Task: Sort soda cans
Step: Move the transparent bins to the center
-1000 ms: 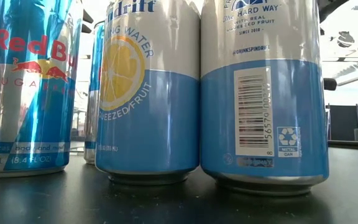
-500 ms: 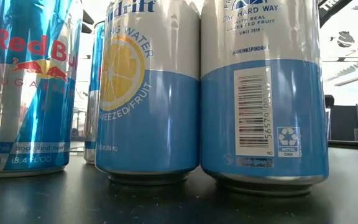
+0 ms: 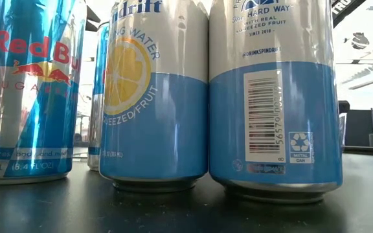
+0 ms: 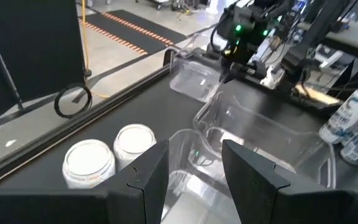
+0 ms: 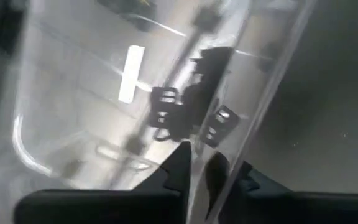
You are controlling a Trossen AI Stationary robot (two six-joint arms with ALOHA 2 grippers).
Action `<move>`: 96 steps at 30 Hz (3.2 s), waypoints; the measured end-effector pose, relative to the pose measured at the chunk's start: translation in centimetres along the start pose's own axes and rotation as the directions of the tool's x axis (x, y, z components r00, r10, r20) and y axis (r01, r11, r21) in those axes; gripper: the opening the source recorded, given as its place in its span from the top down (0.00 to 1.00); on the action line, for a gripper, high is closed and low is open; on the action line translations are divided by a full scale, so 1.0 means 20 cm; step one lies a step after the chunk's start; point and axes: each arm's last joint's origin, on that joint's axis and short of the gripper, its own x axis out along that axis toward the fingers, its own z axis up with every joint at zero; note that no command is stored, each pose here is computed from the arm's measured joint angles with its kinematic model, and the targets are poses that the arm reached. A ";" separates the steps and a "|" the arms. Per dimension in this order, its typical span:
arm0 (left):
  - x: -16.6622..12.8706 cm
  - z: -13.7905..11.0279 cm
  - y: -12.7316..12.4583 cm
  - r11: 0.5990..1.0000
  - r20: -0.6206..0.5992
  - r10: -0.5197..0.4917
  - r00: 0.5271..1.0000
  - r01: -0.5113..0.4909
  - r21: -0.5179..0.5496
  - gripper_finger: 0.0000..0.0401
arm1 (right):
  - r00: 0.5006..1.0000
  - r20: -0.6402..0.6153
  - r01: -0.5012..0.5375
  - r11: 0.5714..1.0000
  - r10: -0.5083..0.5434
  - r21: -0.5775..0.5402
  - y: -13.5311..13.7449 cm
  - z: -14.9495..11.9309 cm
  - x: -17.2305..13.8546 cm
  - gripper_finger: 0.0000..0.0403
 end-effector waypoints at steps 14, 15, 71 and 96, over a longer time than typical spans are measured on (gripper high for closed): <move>0.00 0.01 -0.01 1.000 0.006 -0.023 1.000 0.023 -0.016 0.61 | 0.999 -0.017 0.043 0.992 -0.045 -0.119 -0.03 -0.01 -0.01 0.97; 0.00 0.01 -0.01 1.000 0.006 -0.024 1.000 0.025 -0.017 0.61 | 0.998 -0.021 0.048 0.989 -0.051 -0.138 -0.03 -0.01 -0.01 0.98; 0.00 0.02 -0.03 0.986 0.007 -0.159 0.987 0.159 -0.040 0.61 | 0.969 0.045 0.147 0.417 -0.243 -0.897 -0.37 -0.01 -0.30 1.00; 0.00 0.02 -0.03 0.986 -0.007 -0.166 0.986 0.166 -0.031 0.61 | 0.978 -0.053 0.053 0.492 -0.199 -0.869 -0.65 -0.24 -0.27 1.00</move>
